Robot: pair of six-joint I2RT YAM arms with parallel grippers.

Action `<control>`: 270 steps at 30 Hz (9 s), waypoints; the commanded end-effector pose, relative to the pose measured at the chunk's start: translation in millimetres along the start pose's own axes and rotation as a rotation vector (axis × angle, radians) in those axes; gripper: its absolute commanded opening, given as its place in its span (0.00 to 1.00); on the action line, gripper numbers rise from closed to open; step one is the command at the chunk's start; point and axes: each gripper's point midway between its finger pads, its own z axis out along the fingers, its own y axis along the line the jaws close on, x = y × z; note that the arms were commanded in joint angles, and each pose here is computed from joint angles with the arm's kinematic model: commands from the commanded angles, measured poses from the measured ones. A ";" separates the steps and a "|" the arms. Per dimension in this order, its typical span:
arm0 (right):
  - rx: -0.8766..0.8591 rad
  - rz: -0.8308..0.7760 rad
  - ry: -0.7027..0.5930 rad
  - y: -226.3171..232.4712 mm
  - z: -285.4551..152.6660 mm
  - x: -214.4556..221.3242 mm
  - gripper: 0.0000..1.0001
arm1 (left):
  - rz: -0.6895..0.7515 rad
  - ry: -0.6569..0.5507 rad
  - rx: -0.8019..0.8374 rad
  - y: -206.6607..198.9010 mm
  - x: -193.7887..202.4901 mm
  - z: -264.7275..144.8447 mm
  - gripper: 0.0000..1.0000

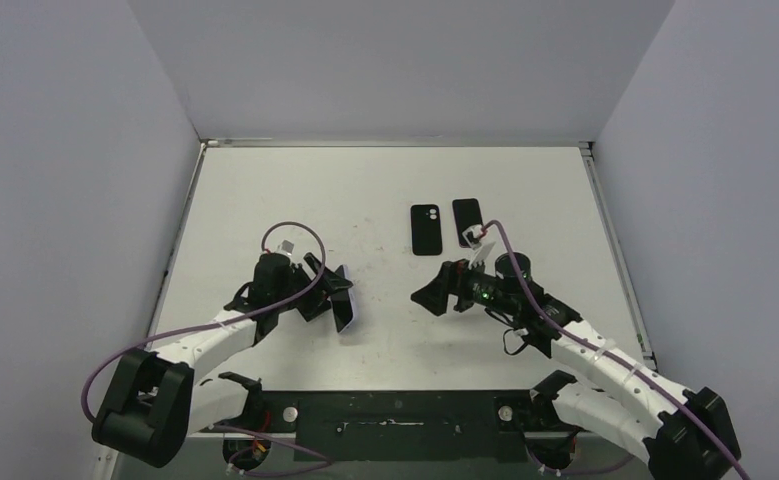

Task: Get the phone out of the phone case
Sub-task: Pick up the phone at the center of the board, then remove the phone case from the phone.

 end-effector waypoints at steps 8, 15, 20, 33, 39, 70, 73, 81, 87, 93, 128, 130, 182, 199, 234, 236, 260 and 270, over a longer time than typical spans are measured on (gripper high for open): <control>-0.007 -0.018 0.007 55.6 62.0 5.4 0.96 | -0.163 -0.125 0.225 -52.2 -1.6 -15.8 0.00; -0.011 -0.058 0.078 79.3 84.3 17.0 0.93 | -0.216 -0.152 0.262 -62.3 4.9 -19.5 0.00; 0.011 -0.080 0.136 84.1 98.7 30.3 0.85 | -0.246 -0.158 0.296 -72.0 8.7 -21.3 0.00; 0.061 -0.129 0.184 77.5 114.8 42.4 0.34 | -0.209 -0.171 0.337 -93.2 14.5 -24.7 0.00; 0.064 -0.139 0.161 77.5 112.2 34.7 0.00 | -0.163 -0.185 0.364 -103.0 11.8 -27.4 0.00; -0.108 0.094 -0.326 48.7 11.5 -108.8 0.00 | 0.353 -0.199 0.699 -177.8 -22.0 -78.2 0.83; -0.195 0.128 -0.377 54.9 -2.0 -119.8 0.00 | 0.355 -0.173 0.730 -184.9 -19.5 -79.9 0.84; -0.375 0.162 -0.428 80.7 -16.2 -133.0 0.00 | 0.366 -0.153 0.813 -211.1 -20.5 -90.7 0.84; -0.454 0.192 -0.429 90.7 -17.3 -134.7 0.00 | 0.365 -0.152 0.902 -229.9 -17.7 -103.5 0.84; -0.527 0.183 -0.368 102.7 -13.8 -130.5 0.00 | 0.391 -0.139 0.952 -245.6 -13.5 -109.7 0.84; -0.628 0.096 -0.239 133.4 1.3 -115.5 0.21 | 0.278 -0.104 1.014 -267.6 -20.8 -121.8 0.00; -0.615 0.094 -0.252 131.4 1.3 -116.9 0.31 | 0.238 -0.136 0.999 -267.9 -28.2 -121.9 0.00; -0.628 0.034 -0.311 148.9 8.7 -107.4 0.29 | -0.150 -0.279 1.084 -276.3 -49.1 -145.4 0.00; -0.431 -0.390 -0.242 127.3 23.4 -93.0 0.00 | -0.227 -0.104 0.915 -258.8 -32.0 -110.4 0.00; -0.509 -0.449 0.020 117.3 -10.1 -44.9 0.58 | 0.510 0.026 0.918 -248.9 -36.1 -120.3 0.00; -0.520 -0.460 0.029 119.3 -8.1 -46.7 0.59 | 0.571 0.044 0.936 -251.6 -31.4 -126.0 0.00; -0.667 -0.522 0.067 151.9 10.5 -58.2 0.45 | 0.760 0.150 1.087 -265.7 4.8 -167.2 0.00; -0.719 -0.551 0.106 159.6 10.3 -53.3 0.27 | 0.769 0.172 1.104 -270.9 8.9 -170.7 0.00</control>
